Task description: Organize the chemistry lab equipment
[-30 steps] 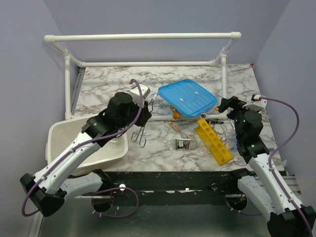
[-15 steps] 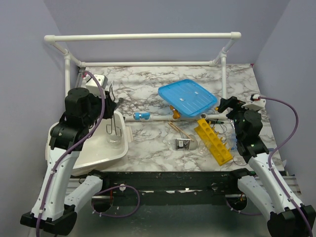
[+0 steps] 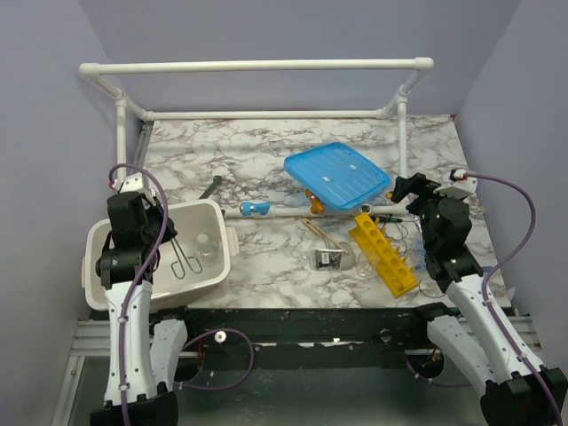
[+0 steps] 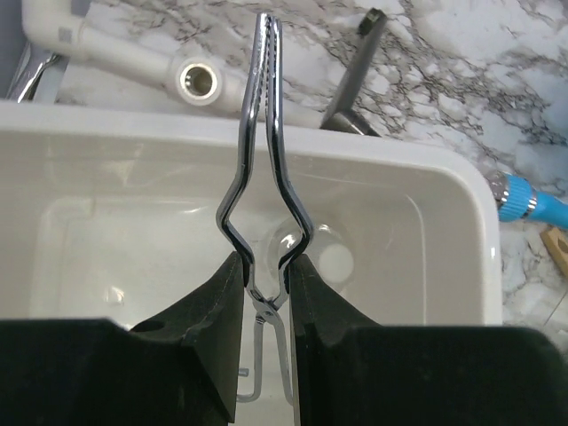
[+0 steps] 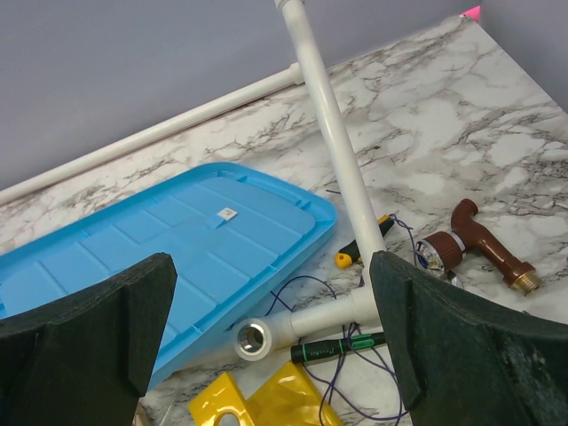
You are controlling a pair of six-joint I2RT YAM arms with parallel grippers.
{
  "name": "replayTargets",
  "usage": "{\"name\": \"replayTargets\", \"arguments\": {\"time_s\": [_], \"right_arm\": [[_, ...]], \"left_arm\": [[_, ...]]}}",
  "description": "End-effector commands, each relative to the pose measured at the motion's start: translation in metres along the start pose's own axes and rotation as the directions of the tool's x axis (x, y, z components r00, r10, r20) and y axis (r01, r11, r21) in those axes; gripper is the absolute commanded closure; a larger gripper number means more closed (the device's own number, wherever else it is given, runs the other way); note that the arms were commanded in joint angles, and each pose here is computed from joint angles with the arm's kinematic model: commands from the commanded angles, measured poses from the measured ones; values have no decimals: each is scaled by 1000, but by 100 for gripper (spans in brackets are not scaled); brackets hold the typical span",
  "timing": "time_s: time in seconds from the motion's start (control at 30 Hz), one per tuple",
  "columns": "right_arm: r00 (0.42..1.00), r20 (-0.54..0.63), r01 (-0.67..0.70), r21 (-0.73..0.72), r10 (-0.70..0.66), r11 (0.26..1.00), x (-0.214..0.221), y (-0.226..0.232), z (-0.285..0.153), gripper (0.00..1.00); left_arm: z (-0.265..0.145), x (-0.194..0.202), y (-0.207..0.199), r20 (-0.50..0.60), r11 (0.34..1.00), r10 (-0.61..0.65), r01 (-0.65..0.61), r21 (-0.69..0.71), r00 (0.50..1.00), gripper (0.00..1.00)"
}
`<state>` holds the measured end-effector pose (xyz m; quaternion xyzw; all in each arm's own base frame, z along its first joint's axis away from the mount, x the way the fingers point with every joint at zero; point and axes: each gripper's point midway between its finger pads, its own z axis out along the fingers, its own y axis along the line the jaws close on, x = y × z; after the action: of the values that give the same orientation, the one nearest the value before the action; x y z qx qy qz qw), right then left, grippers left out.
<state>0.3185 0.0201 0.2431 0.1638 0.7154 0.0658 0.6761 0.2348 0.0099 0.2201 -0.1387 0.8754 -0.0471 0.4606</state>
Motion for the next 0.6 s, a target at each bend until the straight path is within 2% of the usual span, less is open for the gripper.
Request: {"name": "replayTargets", "arguments": {"time_s": [0.0,0.27,0.57], "right_arm": [[1000,15,-5,-21,5,1000,-12,6,-1,0],[1000,9,-8,-28,8,1000,-11,7,-1,0],[1000,10,-10,-32,10,999,-11,8,-2,0]], "left_arm": [[-1,-4,7,100,977,-212,213,0,972,100],[-6,6,28,205,918,-363,386,-85,909,100],[-5,31,64,260,796,-506,561,-226,822,100]]}}
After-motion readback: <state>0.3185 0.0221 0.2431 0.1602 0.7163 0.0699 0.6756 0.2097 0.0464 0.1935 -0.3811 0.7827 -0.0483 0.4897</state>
